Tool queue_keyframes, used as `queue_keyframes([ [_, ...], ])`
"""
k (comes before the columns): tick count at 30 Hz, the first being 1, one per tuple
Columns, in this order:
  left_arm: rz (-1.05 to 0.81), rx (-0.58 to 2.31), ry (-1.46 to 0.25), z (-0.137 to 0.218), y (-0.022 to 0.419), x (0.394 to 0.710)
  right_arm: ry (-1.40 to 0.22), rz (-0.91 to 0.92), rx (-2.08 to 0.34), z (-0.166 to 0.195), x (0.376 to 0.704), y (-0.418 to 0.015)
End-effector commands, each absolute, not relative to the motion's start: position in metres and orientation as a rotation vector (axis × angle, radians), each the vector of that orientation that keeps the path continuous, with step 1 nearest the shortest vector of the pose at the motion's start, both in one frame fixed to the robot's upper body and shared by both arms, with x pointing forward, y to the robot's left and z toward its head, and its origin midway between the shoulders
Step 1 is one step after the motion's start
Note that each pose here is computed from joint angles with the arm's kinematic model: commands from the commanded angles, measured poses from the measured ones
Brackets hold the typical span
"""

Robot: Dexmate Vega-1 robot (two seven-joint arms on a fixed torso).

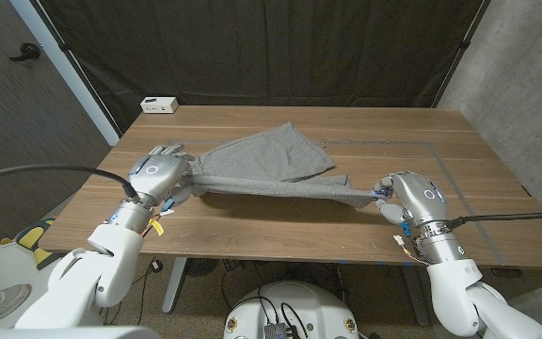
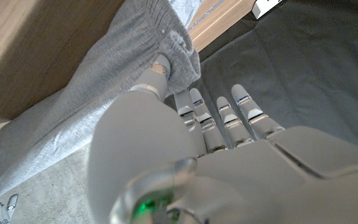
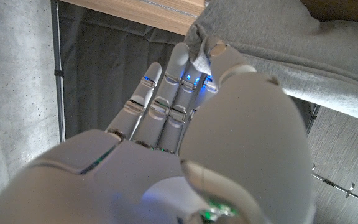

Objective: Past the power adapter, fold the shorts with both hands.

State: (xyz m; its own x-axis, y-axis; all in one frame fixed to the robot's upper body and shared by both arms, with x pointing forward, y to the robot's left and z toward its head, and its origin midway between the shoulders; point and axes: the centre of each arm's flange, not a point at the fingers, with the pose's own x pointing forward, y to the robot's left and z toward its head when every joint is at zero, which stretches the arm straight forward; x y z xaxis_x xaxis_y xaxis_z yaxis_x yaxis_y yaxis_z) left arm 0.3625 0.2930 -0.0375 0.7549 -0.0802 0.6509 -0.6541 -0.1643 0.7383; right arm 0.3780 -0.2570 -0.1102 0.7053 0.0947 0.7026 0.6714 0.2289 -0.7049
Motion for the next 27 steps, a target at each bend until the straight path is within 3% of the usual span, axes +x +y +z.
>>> queue_keyframes([
  [1, 0.597, 1.668, -0.548, -0.023, 0.306, 0.355, -0.760, -0.465, -1.350, -0.091, 0.373, -0.256],
  [12, 0.486, 1.589, -0.454, -0.008, 0.323, 0.354, -0.799, -0.424, -1.401, -0.069, 0.391, -0.247],
  [27, 0.187, 1.344, -0.362, 0.024, 0.357, 0.365, -0.818, -0.355, -1.460, -0.039, 0.420, -0.239],
])
